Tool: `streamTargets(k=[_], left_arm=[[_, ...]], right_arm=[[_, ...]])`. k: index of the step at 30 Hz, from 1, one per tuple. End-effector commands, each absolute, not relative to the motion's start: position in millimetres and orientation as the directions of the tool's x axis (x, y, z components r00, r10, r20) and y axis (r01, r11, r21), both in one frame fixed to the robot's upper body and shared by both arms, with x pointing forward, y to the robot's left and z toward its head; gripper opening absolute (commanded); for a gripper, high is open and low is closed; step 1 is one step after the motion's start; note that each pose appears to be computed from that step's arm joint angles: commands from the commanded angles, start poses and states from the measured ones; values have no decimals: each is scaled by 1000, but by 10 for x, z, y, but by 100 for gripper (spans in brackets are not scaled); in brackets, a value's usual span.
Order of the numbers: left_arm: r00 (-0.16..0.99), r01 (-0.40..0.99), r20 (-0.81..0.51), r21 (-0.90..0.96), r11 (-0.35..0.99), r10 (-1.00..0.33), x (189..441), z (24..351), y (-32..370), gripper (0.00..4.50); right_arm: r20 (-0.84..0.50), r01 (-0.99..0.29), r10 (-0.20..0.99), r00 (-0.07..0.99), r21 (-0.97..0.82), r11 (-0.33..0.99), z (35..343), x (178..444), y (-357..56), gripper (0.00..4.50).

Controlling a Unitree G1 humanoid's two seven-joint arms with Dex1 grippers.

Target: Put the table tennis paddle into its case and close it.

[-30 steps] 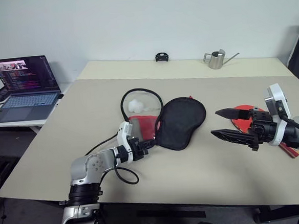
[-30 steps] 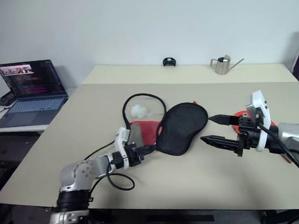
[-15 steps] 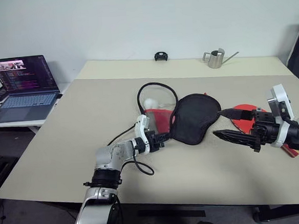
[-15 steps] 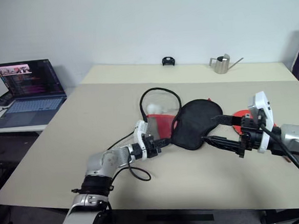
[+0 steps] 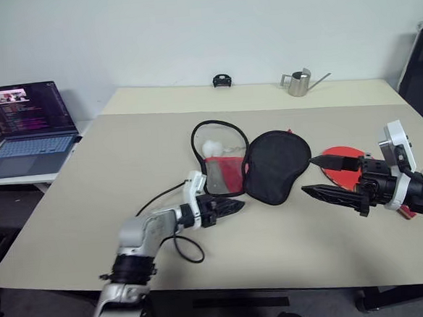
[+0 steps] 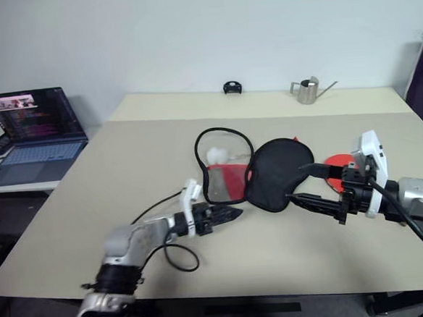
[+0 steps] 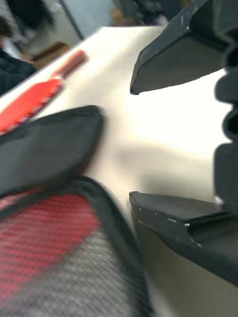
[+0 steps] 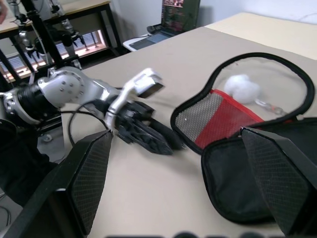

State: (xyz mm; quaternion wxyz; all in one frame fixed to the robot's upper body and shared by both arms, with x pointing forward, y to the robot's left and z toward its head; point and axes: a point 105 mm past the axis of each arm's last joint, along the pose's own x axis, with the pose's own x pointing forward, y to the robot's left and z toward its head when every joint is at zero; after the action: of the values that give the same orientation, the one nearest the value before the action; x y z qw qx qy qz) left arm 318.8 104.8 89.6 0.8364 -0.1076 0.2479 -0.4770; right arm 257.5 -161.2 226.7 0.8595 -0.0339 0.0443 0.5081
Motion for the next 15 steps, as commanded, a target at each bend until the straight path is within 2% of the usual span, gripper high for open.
streamTargets(k=[1, 3, 7, 12, 15], left_arm=[[376, 812, -369, -311, 494, -850, 2952, 845, 1232, 352], [378, 851, -323, -247, 463, -868, 2901, 1007, 1287, 352], [355, 914, -176, -144, 380, -918, 2842, 1528, 1275, 352], [408, 910, -103, -40, 413, -907, 2959, 1902, 1385, 352], [435, 901, -63, 19, 434, -898, 3045, 2152, 1502, 352]], right_arm=[[-114, -870, 863, 492, -44, 491, 2326, 2561, -1632, 450], [-119, -859, 851, 512, -42, 511, 2294, 2594, -1655, 450], [-144, -831, 820, 554, -30, 556, 2215, 2685, -1715, 450], [-157, -789, 779, 607, 2, 615, 2146, 2803, -1718, 450], [-191, -754, 750, 633, 67, 653, 1998, 2880, -1666, 450]])
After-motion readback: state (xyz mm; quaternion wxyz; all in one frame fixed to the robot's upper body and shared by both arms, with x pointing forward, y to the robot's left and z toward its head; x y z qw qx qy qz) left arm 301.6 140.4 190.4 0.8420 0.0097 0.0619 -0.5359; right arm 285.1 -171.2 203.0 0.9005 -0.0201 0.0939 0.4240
